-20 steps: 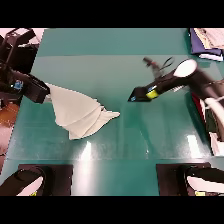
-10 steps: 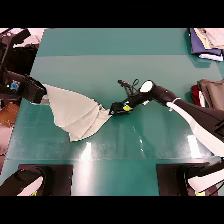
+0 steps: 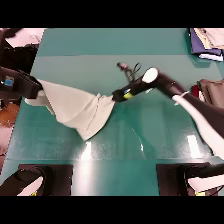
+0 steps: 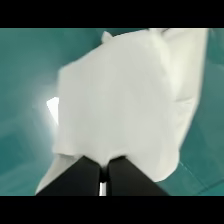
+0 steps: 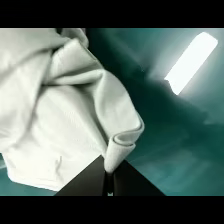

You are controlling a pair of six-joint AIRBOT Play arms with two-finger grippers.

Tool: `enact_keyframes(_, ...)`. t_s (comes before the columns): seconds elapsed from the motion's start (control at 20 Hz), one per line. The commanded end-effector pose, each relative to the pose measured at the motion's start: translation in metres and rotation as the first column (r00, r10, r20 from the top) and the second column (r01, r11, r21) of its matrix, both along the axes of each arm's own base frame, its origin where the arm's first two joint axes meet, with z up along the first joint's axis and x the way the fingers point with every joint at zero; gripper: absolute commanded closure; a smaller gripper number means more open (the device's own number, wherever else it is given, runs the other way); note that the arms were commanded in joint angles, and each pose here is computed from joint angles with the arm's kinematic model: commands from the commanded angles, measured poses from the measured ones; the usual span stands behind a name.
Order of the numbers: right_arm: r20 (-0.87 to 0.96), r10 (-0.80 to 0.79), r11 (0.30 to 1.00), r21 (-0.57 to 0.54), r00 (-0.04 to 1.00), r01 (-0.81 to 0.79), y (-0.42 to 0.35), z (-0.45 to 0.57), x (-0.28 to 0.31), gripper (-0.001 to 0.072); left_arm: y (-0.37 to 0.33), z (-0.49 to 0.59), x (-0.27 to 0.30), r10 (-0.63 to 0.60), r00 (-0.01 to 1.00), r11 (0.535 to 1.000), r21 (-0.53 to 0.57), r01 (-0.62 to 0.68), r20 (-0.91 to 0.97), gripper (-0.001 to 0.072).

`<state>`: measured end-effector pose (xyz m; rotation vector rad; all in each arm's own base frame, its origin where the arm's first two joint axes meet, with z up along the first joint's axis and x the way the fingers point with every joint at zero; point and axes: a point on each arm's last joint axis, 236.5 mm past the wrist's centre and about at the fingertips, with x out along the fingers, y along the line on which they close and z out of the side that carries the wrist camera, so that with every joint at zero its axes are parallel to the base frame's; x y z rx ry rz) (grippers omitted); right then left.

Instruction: Fold the shirts.

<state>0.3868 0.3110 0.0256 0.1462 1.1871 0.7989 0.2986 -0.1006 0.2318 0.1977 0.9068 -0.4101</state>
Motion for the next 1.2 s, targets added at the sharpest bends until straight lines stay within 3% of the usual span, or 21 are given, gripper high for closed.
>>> enact_keyframes(0.0, 0.218, -0.052, 0.976, -0.197, 0.975, 0.096, -0.103, 0.084, 0.021, 0.0699, 0.019, 0.052, 0.007, 0.061, 0.987, 0.998, 0.02, -0.065, 0.151, 0.0684)
enact_keyframes(0.1, 0.355, -0.131, 0.953, -0.212, 0.926, 0.216, -0.164, 0.157, 0.017, 0.0699, 0.019, 0.085, 0.005, 0.062, 0.97, 0.998, -0.005, -0.063, 0.234, 0.0684)
enact_keyframes(0.35, 0.66, -0.31, 0.89, -0.05, 0.684, 0.452, -0.249, 0.318, -0.019, 0.07, 0.019, 0.102, 0.005, 0.06, 0.956, 0.998, -0.017, -0.057, 0.287, 0.0684)
enact_keyframes(0.5, 0.77, -0.357, 0.85, 0.032, 0.529, 0.526, -0.277, 0.384, -0.058, 0.0699, 0.014, 0.123, 0.001, 0.052, 0.94, 0.998, -0.047, -0.038, 0.337, 0.0683)
enact_keyframes(0.65, 0.804, -0.389, 0.811, 0.067, 0.45, 0.581, -0.296, 0.407, -0.084, 0.07, -0.001, 0.134, -0.002, 0.035, 0.935, 0.994, -0.109, 0.005, 0.354, 0.0684)
enact_keyframes(0.75, 0.768, -0.401, 0.812, 0.045, 0.499, 0.582, -0.294, 0.393, -0.09, 0.07, -0.003, 0.113, 0.007, 0.031, 0.953, 0.995, -0.096, -0.002, 0.302, 0.0684)
enact_keyframes(0.9, 0.629, -0.379, 0.853, -0.047, 0.679, 0.519, -0.275, 0.328, -0.085, 0.0699, -0.007, 0.035, 0.03, 0.028, 0.992, 0.998, -0.052, -0.021, 0.126, 0.0684)
enact_keyframes(1.15, 0.311, -0.244, 0.933, -0.184, 0.918, 0.31, -0.212, 0.182, -0.088, 0.0699, -0.01, -0.15, 0.048, 0.05, 0.969, 0.998, 0.038, -0.042, -0.242, 0.0684)
